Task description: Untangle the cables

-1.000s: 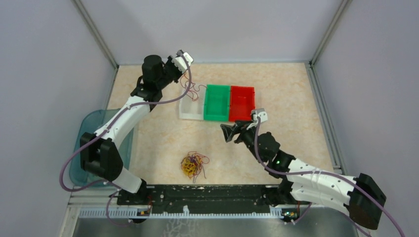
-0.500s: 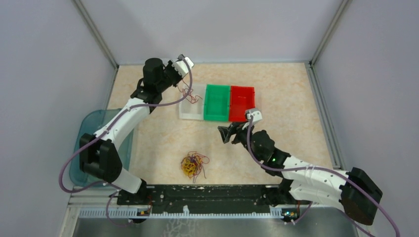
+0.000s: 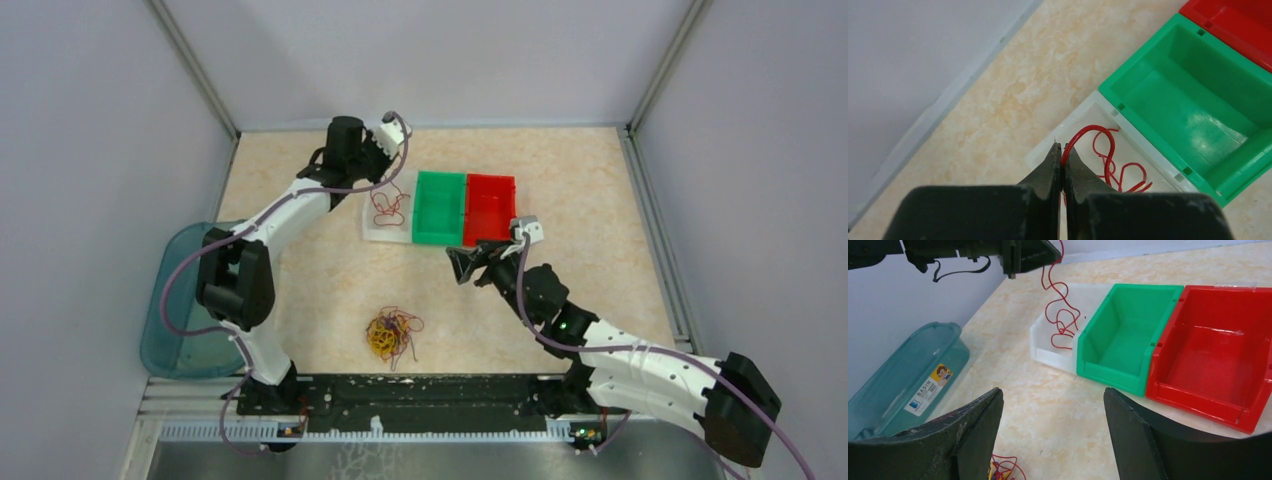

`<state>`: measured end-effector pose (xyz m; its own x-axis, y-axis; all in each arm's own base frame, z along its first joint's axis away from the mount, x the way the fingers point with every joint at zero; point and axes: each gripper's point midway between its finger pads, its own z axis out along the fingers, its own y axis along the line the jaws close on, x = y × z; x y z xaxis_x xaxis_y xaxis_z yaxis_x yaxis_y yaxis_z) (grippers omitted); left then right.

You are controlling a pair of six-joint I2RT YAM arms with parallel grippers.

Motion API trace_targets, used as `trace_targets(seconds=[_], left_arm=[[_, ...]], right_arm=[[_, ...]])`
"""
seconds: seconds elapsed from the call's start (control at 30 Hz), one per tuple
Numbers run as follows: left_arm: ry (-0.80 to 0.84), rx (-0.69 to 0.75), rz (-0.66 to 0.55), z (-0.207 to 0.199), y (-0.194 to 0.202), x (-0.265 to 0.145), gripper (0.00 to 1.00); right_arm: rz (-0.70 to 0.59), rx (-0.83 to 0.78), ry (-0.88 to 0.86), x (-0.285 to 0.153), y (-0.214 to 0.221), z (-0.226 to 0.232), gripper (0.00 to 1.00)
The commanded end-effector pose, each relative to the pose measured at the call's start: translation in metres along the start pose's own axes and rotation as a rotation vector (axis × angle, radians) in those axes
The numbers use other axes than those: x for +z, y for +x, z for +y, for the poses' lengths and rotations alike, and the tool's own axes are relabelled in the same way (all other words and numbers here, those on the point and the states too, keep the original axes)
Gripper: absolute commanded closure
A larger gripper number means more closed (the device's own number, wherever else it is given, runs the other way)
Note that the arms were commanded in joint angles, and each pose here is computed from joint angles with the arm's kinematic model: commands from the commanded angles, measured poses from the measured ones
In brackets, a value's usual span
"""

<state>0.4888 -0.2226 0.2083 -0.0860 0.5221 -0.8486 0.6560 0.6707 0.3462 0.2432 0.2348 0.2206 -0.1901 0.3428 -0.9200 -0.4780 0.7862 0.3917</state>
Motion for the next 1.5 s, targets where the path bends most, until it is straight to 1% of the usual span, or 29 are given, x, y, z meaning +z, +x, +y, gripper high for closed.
trace_targets(seconds=[0.0, 0.1, 0.17, 0.2, 0.23, 0.27, 0.4, 0.5, 0.6, 0.73, 0.87, 0.97, 1.1, 1.27, 1.37, 1.47], left_arm=[[0.052, -0.077, 0.044, -0.021, 0.008, 0.008, 0.94], [0.098, -0.090, 0.074, -0.031, 0.018, 0.010, 0.86], [0.122, -0.096, 0.105, -0.036, 0.025, 0.010, 0.78], [0.133, -0.098, 0.126, -0.038, 0.029, 0.010, 0.71], [0.135, -0.099, 0.144, -0.039, 0.032, 0.009, 0.61], [0.127, -0.099, 0.161, -0.038, 0.035, 0.008, 0.58], [0.104, -0.099, 0.178, -0.029, 0.037, 0.003, 0.49], [0.084, -0.097, 0.156, -0.019, 0.029, -0.003, 0.48], [0.098, -0.085, 0.146, -0.020, 0.025, -0.009, 0.48], [0.148, -0.090, 0.174, -0.034, 0.039, -0.010, 0.48], [0.125, -0.107, 0.182, -0.033, 0.050, 0.001, 0.54], [0.051, -0.077, 0.154, -0.018, 0.049, 0.011, 0.62], [0.055, -0.054, 0.150, -0.018, 0.059, 0.018, 0.73], [0.115, -0.105, 0.197, -0.042, 0.090, 0.018, 0.75], [0.120, -0.124, 0.193, -0.050, 0.099, 0.013, 0.75], [0.119, -0.109, 0.185, -0.053, 0.106, 0.011, 0.75]], right_arm=[[-0.075, 0.036, 0.002, 0.001, -0.029, 0.005, 0.26], [-0.072, 0.033, 0.007, 0.001, -0.028, 0.004, 0.26], [-0.071, 0.031, 0.008, 0.002, -0.028, 0.004, 0.26], [-0.072, 0.031, 0.008, 0.002, -0.029, 0.004, 0.26], [-0.069, 0.030, 0.004, 0.002, -0.029, 0.005, 0.26], [-0.066, 0.030, 0.003, 0.003, -0.029, 0.005, 0.26], [-0.055, 0.027, -0.005, 0.004, -0.031, 0.008, 0.26], [-0.039, 0.019, -0.012, 0.005, -0.029, 0.010, 0.26], [-0.029, 0.015, -0.012, 0.005, -0.028, 0.011, 0.26], [-0.013, 0.015, -0.025, 0.005, -0.027, 0.014, 0.26], [0.015, 0.020, -0.047, 0.004, -0.021, 0.018, 0.26], [0.026, 0.023, -0.047, 0.004, -0.018, 0.018, 0.26], [0.029, 0.023, -0.045, 0.005, -0.016, 0.017, 0.27], [0.041, 0.014, -0.037, 0.008, -0.012, 0.016, 0.27], [0.051, 0.010, -0.035, 0.008, -0.008, 0.015, 0.27], [0.056, 0.008, -0.029, 0.008, -0.006, 0.013, 0.27]])
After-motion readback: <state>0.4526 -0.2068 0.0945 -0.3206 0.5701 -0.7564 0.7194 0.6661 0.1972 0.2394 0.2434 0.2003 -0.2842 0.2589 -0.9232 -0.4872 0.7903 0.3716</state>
